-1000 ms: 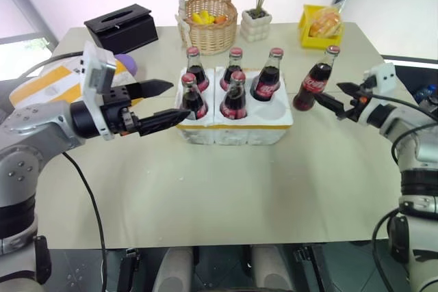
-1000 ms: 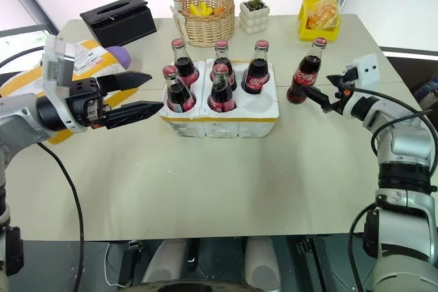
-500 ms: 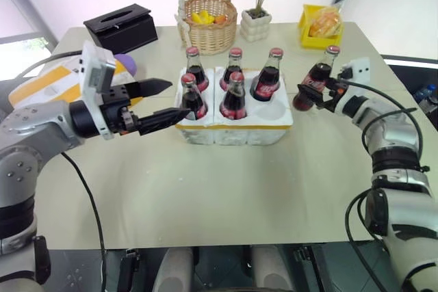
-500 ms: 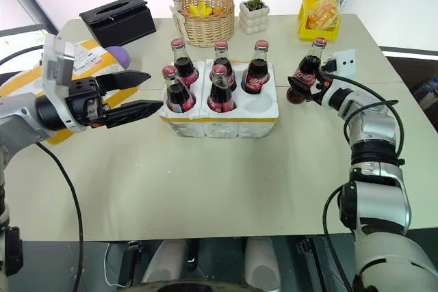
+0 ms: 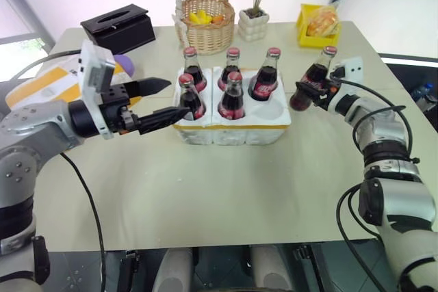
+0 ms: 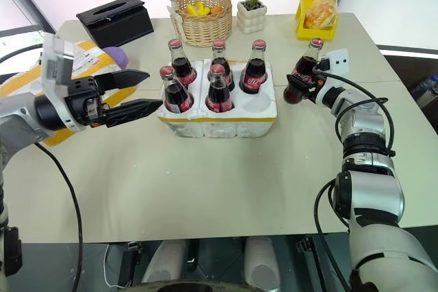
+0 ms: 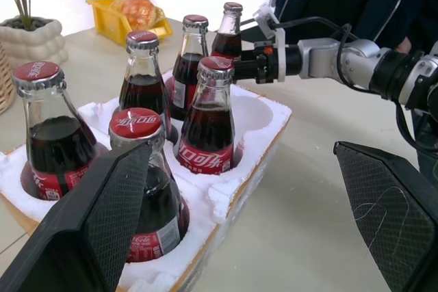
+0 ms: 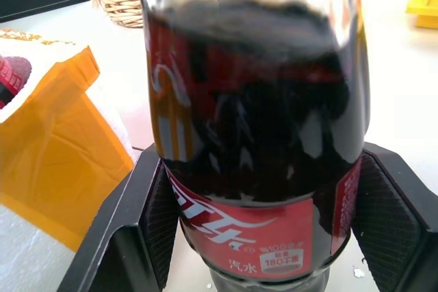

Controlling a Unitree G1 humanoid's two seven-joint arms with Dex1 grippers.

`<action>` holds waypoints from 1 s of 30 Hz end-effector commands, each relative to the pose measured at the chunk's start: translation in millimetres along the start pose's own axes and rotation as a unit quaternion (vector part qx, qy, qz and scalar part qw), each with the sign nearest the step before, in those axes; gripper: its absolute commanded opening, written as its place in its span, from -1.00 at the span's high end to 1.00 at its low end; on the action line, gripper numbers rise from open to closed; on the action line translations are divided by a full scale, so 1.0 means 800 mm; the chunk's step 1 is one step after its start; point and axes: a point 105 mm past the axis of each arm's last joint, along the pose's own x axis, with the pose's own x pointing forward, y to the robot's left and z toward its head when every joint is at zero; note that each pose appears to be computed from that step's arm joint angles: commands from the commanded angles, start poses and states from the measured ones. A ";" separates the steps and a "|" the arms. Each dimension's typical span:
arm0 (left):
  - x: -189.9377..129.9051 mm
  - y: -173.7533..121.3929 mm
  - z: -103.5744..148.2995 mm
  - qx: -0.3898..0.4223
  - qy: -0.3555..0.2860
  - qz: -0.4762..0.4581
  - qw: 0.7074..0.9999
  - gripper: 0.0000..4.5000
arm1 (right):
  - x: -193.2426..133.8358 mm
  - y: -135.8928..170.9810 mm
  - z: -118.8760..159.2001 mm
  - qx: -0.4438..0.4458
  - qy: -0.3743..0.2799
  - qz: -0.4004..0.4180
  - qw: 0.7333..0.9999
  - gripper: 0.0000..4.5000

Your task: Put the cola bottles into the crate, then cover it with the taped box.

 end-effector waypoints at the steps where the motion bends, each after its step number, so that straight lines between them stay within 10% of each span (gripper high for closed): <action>1: -0.006 -0.008 0.012 0.019 -0.012 -0.002 1.000 -1.00 | -0.026 -0.002 0.082 -0.051 -0.077 0.031 0.995 -0.24; 13: -0.006 -0.008 0.006 0.010 -0.016 -0.002 1.000 -1.00 | -0.096 0.109 0.175 -0.074 -0.116 0.285 0.949 -0.24; 30: -0.010 -0.011 0.008 0.016 -0.014 0.006 1.000 -1.00 | -0.040 0.162 0.080 -0.177 -0.013 0.323 0.930 -0.24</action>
